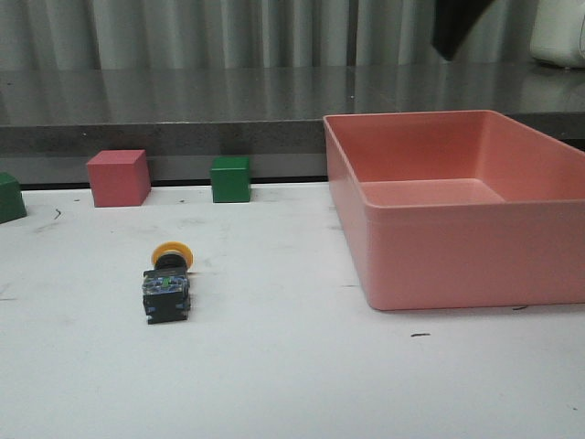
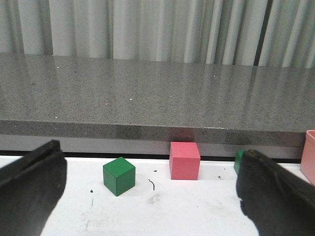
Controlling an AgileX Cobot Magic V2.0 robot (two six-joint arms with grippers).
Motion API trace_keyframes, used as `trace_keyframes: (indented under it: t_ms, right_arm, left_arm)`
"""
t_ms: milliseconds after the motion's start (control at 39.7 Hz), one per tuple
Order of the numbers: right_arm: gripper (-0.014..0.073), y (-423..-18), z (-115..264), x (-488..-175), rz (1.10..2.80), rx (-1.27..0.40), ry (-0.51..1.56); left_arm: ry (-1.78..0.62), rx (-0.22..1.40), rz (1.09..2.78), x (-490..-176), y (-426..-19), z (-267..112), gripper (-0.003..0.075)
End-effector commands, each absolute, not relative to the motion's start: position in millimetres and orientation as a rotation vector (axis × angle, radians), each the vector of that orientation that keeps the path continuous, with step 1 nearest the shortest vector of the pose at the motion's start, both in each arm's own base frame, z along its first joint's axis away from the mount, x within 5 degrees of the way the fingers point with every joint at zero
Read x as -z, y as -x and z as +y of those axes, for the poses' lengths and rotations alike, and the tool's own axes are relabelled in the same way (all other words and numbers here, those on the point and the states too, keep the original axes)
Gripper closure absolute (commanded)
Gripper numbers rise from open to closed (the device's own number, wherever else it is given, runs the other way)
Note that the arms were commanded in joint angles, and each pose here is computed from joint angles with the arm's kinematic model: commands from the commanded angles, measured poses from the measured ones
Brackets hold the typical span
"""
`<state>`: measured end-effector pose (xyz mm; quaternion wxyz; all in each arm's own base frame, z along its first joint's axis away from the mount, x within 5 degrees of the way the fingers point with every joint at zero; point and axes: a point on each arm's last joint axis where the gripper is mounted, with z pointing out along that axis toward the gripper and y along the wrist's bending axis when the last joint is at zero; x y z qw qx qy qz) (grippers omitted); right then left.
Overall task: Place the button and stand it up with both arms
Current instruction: 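Raise the right gripper away from the button lying on its side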
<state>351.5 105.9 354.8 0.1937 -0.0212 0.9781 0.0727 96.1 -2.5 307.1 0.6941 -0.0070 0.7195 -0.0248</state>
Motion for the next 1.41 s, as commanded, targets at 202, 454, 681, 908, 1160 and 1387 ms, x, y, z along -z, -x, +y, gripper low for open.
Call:
trace_keyframes:
  t_ms: [202, 454, 681, 908, 1160, 1387]
  right_arm:
    - [0.0664, -282.9, 24.6, -341.1, 2.721, -0.099, -0.116]
    - [0.0664, -222.4, 13.8, -312.4, 2.512, -0.095, -0.087]
    - [0.0664, -172.5, 8.4, -295.1, 2.226, -0.055, -0.025]
    - [0.0664, -130.0, 5.8, -298.9, 1.929, -0.054, -0.002]
    - [0.0664, -98.7, 4.4, -306.9, 1.736, -0.064, -0.001]
    - [0.0664, -94.5, 4.1, -308.9, 1.715, -0.065, -0.001]
  left_arm:
    - [0.01, 0.063, 1.512, -324.4, -96.8, -3.2, 0.0049]
    - [0.01, 0.063, 1.512, -324.4, -96.8, -3.2, 0.0049]
    - [0.01, 0.063, 1.512, -324.4, -96.8, -3.2, 0.0049]
    - [0.01, 0.063, 1.512, -324.4, -96.8, -3.2, 0.0049]
    - [0.01, 0.063, 1.512, -324.4, -96.8, -3.2, 0.0049]
    - [0.01, 0.063, 1.507, -324.9, -96.8, -3.2, 0.0049]
